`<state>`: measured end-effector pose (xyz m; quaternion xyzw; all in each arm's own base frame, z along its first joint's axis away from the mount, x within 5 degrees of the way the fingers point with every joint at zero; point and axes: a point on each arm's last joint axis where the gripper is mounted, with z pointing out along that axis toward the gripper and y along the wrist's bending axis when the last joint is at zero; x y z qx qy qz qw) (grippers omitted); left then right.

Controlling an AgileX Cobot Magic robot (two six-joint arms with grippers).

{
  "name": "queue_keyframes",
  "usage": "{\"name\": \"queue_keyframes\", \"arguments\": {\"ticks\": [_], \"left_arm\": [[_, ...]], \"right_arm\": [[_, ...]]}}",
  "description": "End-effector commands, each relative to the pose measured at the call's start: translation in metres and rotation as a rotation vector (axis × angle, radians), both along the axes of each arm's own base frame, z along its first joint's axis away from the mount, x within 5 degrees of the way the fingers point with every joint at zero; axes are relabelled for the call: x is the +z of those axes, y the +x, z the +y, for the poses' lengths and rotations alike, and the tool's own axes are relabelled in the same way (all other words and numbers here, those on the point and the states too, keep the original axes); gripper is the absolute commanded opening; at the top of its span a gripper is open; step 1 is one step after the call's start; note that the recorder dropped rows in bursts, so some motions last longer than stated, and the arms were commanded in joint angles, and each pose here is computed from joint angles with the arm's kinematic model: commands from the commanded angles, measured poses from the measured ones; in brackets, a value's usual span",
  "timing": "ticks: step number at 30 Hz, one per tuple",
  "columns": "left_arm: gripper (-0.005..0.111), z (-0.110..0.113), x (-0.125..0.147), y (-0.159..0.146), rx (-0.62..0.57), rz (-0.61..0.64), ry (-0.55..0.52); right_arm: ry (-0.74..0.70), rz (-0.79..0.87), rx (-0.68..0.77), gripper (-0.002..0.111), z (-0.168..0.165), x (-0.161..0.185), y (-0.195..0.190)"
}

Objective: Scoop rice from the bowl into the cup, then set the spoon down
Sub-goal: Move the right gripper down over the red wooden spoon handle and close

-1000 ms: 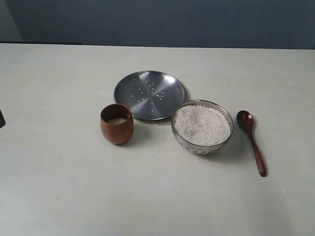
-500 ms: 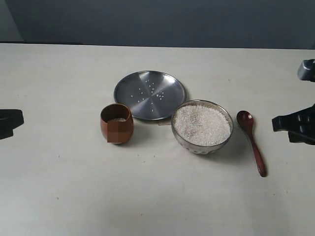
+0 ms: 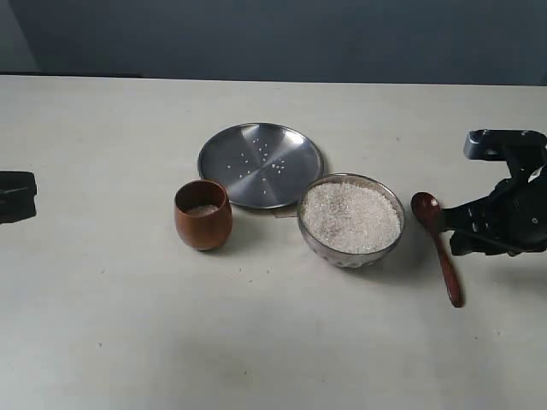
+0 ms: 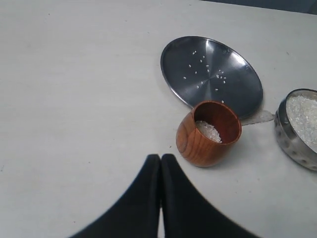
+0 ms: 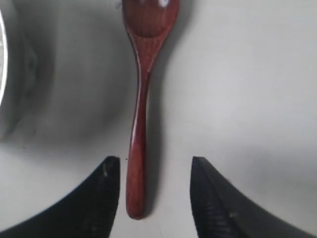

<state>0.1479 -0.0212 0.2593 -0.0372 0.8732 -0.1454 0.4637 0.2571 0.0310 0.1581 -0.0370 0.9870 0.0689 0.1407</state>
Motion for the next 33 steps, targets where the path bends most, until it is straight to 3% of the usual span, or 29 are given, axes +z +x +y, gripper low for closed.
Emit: {"name": "queue_keyframes", "arguments": {"ticks": [1,7,33], "left_arm": [[0.0,0.001,0.001,0.001,-0.001,-0.022,0.028],[0.0,0.001,0.0,0.001,-0.011,-0.013,0.041],[0.0,0.0,-0.004,-0.002,-0.049,0.028,0.091]], "right_arm": [[-0.006,0.007,0.048,0.045,0.012,-0.009,0.004],[-0.018,-0.012,0.106,0.045,0.031,-0.021,0.007],[-0.121,0.151,0.076,0.045,0.021,-0.036,-0.002]]}}
